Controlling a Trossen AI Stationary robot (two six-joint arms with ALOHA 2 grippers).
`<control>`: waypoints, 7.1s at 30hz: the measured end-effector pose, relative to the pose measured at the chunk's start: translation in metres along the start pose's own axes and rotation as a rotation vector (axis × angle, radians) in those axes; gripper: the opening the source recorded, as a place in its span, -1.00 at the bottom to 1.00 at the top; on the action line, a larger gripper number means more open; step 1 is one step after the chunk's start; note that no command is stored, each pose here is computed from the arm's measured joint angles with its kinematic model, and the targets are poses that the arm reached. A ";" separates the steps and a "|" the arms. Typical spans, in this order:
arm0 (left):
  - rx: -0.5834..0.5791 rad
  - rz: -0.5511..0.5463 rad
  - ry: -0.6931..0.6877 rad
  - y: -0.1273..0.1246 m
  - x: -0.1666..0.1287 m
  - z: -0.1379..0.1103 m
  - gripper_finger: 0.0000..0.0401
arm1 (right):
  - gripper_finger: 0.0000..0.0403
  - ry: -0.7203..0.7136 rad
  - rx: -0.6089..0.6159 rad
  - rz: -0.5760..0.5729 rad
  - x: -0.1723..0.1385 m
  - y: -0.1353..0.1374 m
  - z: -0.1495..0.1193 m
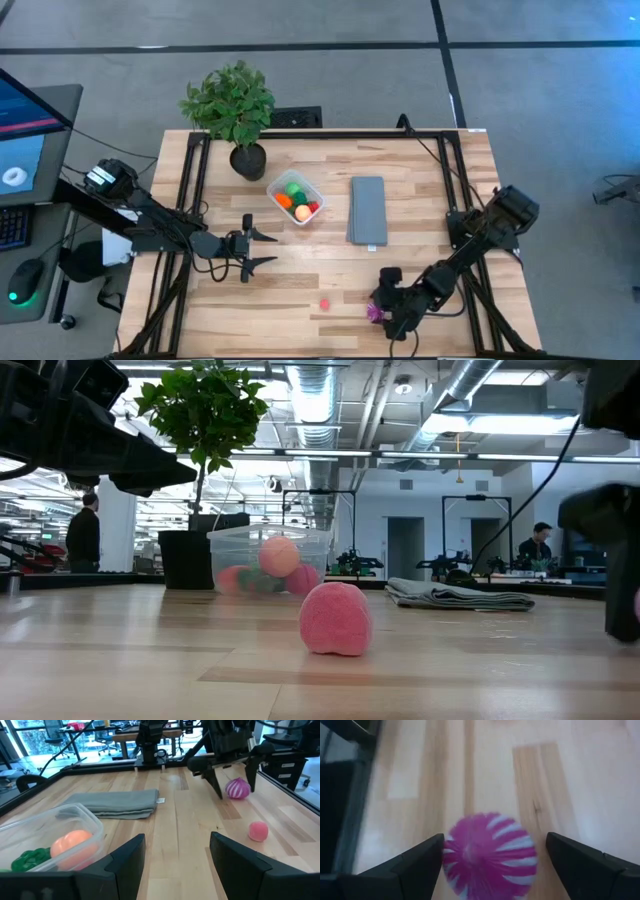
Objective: Pick and placing Produce into tupperware
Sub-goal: Put the purple onion into the transparent bin
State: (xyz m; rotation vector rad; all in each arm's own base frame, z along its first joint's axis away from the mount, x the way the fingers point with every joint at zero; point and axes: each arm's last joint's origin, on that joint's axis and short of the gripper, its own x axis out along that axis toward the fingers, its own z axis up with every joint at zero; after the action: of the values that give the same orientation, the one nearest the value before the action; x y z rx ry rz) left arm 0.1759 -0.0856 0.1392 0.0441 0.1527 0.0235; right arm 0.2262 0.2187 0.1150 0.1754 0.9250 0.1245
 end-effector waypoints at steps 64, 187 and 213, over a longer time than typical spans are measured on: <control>-0.001 0.007 0.001 0.000 0.000 0.000 0.06 | 0.42 -0.083 -0.113 -0.003 -0.020 -0.014 0.029; 0.048 0.011 0.060 0.001 0.000 -0.007 0.06 | 0.42 -0.673 -0.257 -0.109 0.003 -0.294 0.209; 0.065 0.015 0.060 0.001 0.000 -0.007 0.06 | 0.42 -0.489 -0.239 -0.092 0.018 -0.298 0.230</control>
State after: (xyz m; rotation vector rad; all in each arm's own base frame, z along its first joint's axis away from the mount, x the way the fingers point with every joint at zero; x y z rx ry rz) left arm 0.1747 -0.0845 0.1328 0.1098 0.2129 0.0351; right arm 0.4308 -0.0917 0.1761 -0.0589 0.4243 0.0997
